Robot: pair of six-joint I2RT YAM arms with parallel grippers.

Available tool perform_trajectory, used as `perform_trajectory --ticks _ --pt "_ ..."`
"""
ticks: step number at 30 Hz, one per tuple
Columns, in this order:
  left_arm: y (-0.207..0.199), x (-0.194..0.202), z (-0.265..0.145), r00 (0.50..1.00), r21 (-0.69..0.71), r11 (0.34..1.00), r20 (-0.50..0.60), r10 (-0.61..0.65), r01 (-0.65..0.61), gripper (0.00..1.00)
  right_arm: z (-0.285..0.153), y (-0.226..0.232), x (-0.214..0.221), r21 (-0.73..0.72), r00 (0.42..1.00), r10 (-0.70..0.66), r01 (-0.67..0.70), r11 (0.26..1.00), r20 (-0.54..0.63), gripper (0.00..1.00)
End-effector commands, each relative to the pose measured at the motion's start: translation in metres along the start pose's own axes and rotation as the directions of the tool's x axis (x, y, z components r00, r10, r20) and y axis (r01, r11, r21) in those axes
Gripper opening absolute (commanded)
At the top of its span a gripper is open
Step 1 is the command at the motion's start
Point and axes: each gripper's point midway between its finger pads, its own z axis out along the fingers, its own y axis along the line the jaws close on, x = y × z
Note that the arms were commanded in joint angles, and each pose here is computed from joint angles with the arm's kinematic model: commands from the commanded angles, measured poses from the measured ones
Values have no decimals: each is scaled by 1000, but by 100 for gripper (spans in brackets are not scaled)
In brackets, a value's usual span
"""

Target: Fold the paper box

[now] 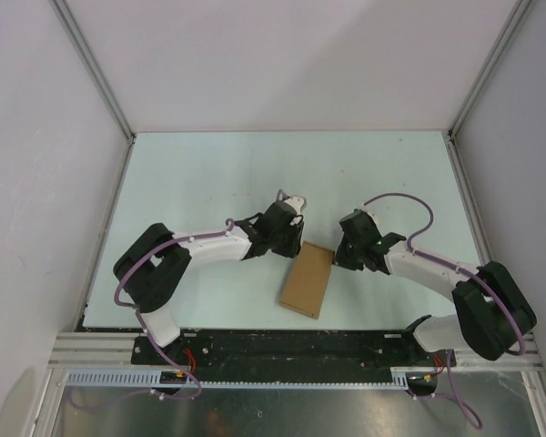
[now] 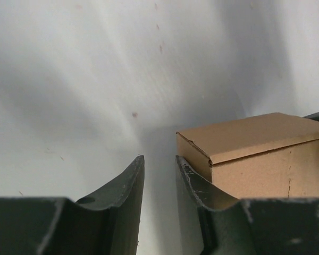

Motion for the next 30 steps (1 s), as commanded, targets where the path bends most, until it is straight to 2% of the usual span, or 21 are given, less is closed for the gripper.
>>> perform_trajectory --ticks 1,6,7,12,15,22,30 --pt "-5 -36 1 998 37 999 67 1 -4 35 2 34 -47 -78 994 -28 36 996 101 0" --pt "44 -30 -13 997 -121 992 72 -36 44 39 -7 -4 -48 103 991 -76 64 993 114 3" --pt "52 -17 -14 998 -142 989 51 -46 53 39 -10 -12 -41 131 992 -91 79 988 93 3" --pt "60 13 -22 996 -147 985 8 -87 87 38 -24 -13 -11 161 990 -128 118 980 55 5" --pt "64 39 -29 993 -154 982 -23 -113 108 37 -32 -6 11 134 988 -150 145 980 29 6" --pt "34 48 -50 993 -87 989 15 -117 118 38 -39 2 53 51 998 -63 63 997 -1 4" --pt "7 59 -48 994 -18 994 -1 -111 111 37 -30 23 80 -56 998 -54 53 997 -20 3"
